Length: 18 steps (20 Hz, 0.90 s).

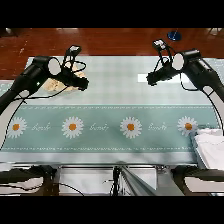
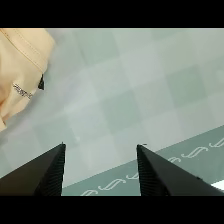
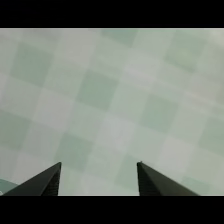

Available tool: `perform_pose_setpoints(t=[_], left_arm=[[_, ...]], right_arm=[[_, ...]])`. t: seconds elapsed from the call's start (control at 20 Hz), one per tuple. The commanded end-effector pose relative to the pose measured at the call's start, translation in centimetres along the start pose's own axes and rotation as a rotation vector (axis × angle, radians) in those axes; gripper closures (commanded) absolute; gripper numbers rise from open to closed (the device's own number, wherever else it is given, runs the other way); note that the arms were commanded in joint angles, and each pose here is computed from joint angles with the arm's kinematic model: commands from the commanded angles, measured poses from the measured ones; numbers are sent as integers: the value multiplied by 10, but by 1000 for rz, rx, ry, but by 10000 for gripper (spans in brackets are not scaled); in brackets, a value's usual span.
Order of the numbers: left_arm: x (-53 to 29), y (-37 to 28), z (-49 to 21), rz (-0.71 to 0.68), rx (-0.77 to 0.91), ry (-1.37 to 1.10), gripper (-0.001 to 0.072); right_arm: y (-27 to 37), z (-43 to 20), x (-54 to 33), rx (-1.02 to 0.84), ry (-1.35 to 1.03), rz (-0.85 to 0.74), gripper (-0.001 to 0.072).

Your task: Fold the shirts.

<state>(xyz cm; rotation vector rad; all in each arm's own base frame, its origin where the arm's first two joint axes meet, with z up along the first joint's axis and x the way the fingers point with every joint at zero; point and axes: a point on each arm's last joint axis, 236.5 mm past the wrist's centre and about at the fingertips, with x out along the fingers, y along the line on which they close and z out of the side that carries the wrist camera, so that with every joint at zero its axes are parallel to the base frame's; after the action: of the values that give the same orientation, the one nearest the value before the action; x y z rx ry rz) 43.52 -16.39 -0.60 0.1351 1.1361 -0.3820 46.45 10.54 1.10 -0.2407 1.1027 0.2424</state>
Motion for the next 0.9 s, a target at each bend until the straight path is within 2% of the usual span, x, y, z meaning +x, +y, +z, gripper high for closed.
perform_pose_setpoints(t=[0.0,0.3,0.45,0.5,0.55,0.7,0.85], left_arm=[[0,0,0,0,0,-1,164],[0,1,0,3,7,-1,165],[-12,41,32,145,114,-108,159],[-24,63,50,206,92,-170,51],[-37,87,68,255,31,-245,-13],[-64,159,92,315,-204,-421,-13],[-44,200,61,332,-325,-336,-13]], right_arm=[[0,0,0,-1,-1,0,163],[0,5,0,-1,-20,-2,163],[0,4,0,-1,-14,-1,163],[0,3,0,-1,-11,-1,163],[0,2,0,-1,-10,-1,163],[0,1,0,0,-3,0,164],[0,-2,0,-1,7,1,165]])
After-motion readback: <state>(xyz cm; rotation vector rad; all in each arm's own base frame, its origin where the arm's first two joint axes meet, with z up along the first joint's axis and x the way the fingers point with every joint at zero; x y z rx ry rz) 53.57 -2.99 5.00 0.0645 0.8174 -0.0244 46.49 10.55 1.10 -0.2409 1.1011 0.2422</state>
